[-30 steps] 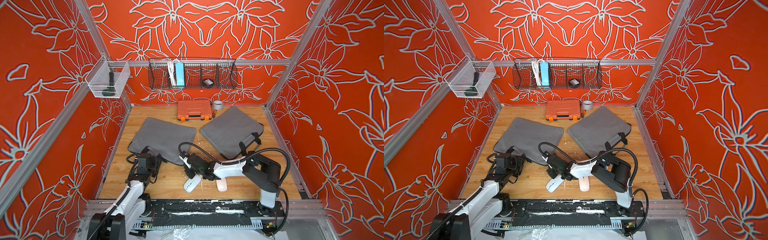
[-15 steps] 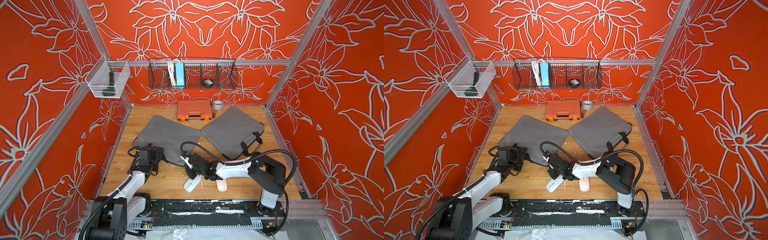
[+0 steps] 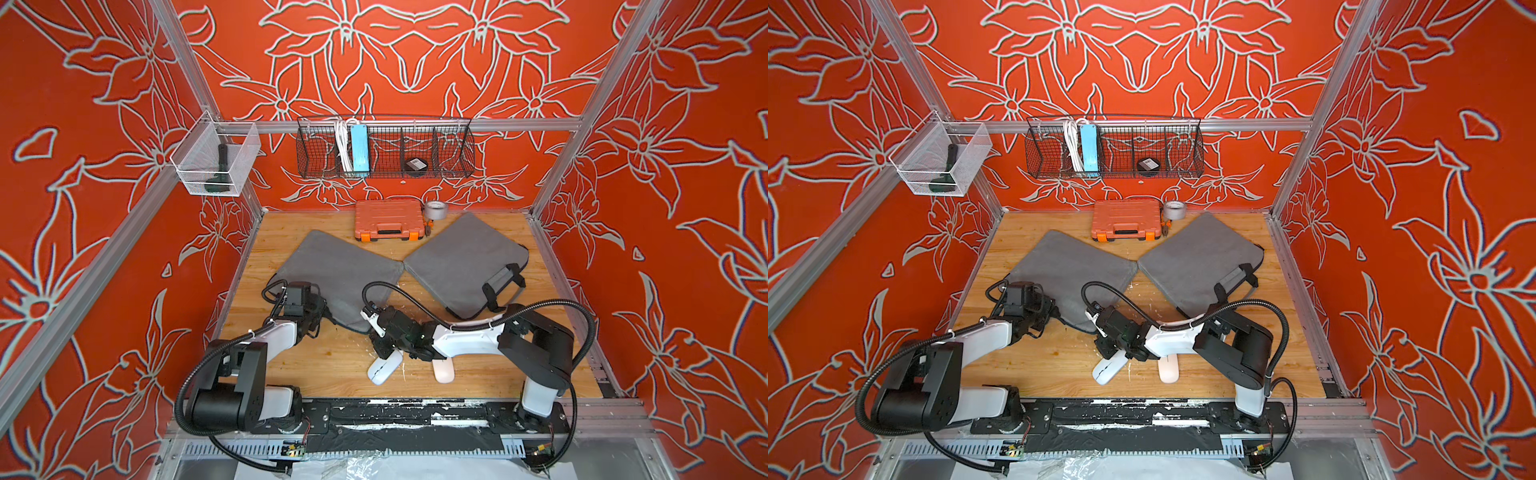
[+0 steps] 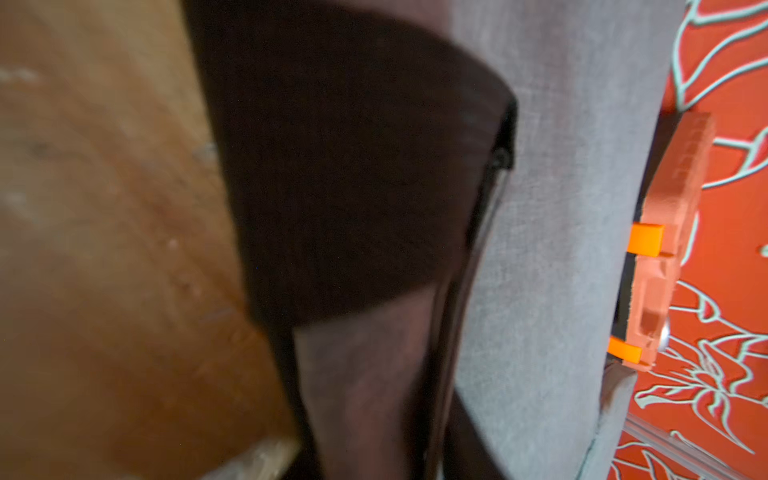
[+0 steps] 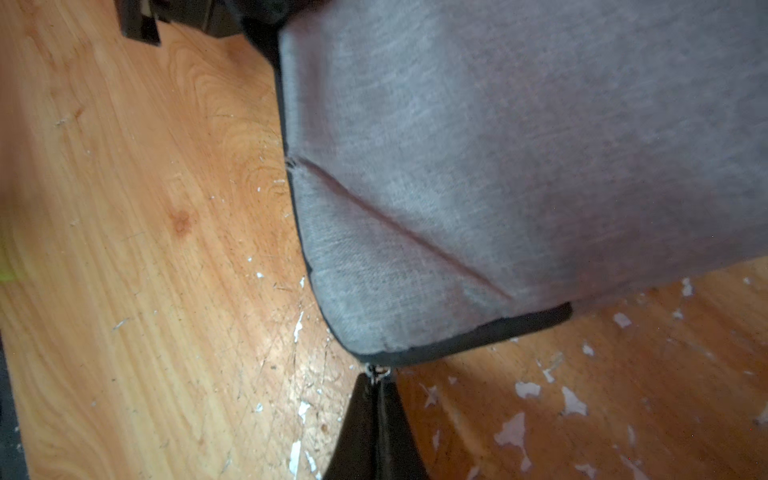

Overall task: Put the mouse into the laptop bag
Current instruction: Unzip the zipper on the zippered laptop bag.

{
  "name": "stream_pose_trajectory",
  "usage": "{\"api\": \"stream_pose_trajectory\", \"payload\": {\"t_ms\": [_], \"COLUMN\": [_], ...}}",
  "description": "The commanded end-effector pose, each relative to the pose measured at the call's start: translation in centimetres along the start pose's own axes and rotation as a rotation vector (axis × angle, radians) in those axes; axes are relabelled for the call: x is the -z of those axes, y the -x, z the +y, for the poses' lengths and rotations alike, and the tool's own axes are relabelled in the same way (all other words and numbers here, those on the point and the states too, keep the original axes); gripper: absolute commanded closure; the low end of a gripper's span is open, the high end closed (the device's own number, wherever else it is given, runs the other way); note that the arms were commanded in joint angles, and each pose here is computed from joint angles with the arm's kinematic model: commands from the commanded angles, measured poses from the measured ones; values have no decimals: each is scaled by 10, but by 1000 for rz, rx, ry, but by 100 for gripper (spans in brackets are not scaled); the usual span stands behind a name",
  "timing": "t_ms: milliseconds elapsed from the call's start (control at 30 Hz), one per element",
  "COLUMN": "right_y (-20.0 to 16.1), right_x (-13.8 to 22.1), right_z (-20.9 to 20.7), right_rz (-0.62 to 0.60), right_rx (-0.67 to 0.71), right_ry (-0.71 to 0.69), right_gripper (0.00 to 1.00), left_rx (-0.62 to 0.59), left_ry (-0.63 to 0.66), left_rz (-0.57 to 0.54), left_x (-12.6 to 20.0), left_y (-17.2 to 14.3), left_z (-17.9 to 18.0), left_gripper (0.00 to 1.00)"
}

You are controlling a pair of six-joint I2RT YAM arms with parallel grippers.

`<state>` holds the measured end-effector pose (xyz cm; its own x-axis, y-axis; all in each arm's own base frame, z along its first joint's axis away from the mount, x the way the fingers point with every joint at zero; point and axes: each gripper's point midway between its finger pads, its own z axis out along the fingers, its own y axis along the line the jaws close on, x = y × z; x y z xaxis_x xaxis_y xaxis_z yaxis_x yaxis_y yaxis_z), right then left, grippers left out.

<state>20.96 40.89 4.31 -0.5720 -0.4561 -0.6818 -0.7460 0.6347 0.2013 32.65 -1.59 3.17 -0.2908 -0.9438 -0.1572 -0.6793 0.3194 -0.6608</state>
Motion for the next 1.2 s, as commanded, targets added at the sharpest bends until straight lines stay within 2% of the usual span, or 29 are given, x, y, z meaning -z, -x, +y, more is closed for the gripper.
{"api": "stream_pose_trajectory", "payload": {"t_ms": [0, 133, 233, 433, 600, 633, 733, 767, 800, 900, 967, 1100, 1167], "right_y": [2, 9, 13, 16, 22, 24, 23, 22, 22, 17, 15, 17, 22], "right_x": [0, -8, -13, -17, -17, -16, -10, -7, -5, 0, 4, 19, 25], "right_z": [21, 40, 46, 46, 25, 17, -10, -20, -30, -72, -105, -164, -182], "right_rz": [23, 30, 45, 46, 48, 49, 51, 53, 56, 82, 95, 86, 95], "right_rx": [-37, -49, -35, -24, -60, -86, -158, -182, -208, -326, -418, -520, -540], "right_ry": [67, 97, 52, 39, -34, -45, -111, -138, -161, -233, -278, -416, -462], "right_gripper": [100, 100, 100, 100, 100, 100, 100, 100, 100, 100, 100, 100, 100], "left_rx": [-3, 7, 10, 8, 0, 3, -2, -7, -10, -27, -38, -55, -91], "left_ry": [146, 172, 211, 196, 202, 209, 185, 179, 154, 106, 104, 143, 92], "left_rz": [72, 76, 53, 5, -6, -10, -46, -73, -103, -160, -178, -232, -212], "left_x": [-8, -11, -10, 5, 25, 30, 48, 55, 62, 80, 89, 99, 95], "left_y": [-18, -20, -16, -8, -10, -10, -7, -3, 2, 17, 28, 52, 59], "left_z": [39, 48, 55, 52, 60, 63, 63, 63, 59, 50, 49, 54, 49], "left_gripper": [100, 100, 100, 100, 100, 88, 30, 18, 11, 2, 2, 2, 2]}}
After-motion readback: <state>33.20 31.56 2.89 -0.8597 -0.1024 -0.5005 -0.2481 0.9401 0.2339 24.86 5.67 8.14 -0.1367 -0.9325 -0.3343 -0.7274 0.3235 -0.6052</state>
